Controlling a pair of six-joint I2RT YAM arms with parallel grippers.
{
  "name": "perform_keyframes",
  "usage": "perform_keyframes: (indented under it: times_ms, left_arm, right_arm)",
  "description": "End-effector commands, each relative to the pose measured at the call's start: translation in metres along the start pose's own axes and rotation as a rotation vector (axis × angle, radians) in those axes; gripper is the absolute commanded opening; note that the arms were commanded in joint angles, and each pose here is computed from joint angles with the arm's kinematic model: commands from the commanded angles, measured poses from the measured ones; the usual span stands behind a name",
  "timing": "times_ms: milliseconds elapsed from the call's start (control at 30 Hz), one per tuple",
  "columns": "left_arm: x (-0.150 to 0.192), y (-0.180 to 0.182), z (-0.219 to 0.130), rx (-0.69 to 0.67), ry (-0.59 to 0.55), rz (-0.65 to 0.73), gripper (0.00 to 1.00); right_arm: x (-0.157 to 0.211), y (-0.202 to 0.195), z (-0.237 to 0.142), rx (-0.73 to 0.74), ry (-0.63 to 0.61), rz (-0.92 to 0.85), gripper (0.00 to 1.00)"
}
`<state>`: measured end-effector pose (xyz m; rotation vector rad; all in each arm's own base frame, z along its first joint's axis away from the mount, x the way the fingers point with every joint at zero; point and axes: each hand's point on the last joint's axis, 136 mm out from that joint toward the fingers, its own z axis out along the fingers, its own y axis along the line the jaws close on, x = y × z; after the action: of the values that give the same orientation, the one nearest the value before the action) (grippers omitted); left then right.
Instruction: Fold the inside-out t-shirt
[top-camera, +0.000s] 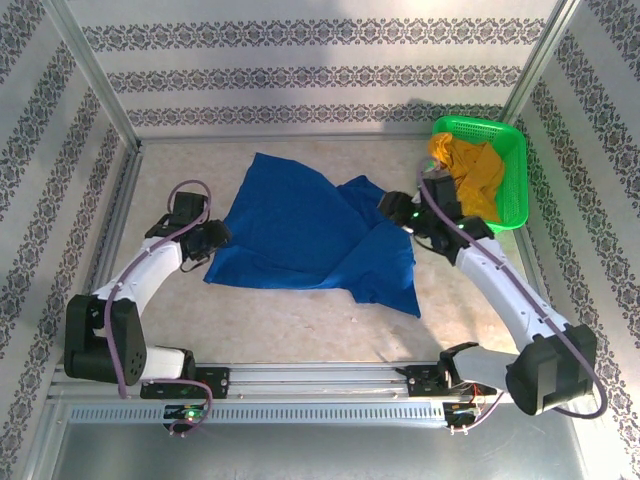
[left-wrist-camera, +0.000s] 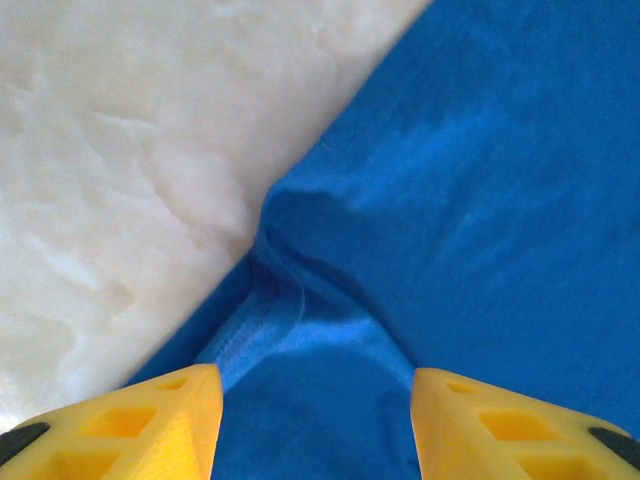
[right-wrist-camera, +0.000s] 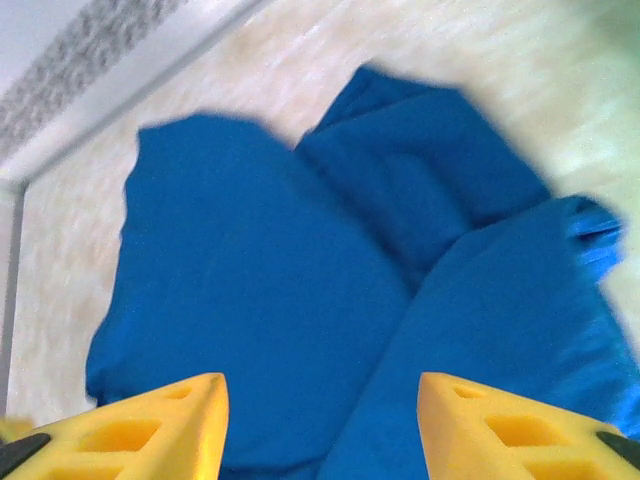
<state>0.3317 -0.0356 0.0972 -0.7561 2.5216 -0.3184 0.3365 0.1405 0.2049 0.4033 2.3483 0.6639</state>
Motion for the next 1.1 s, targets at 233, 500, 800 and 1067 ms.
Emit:
perform_keyframes:
  times_ms: [233, 500, 800, 1067]
  left_arm:
    - [0.029, 0.041, 0.002, -0.247, 0.003, 0.122, 0.56]
    - [0.023, 0.041, 0.025, -0.292, 0.022, 0.169, 0.58]
    - [0.027, 0.047, 0.037, -0.327, 0.057, 0.193, 0.38]
    - [0.013, 0.041, 0.026, -0.308, -0.003, 0.174, 0.25]
  right_arm:
    - [0.119, -0.052, 0.052, 0.232, 0.205, 0.03, 0.69]
    - [0.121, -0.043, 0.096, 0.225, 0.249, 0.017, 0.64]
    - [0.097, -0.076, 0.079, 0.252, 0.2, 0.055, 0.0]
    - [0.069, -0.127, 0.018, 0.298, 0.075, 0.134, 0.0]
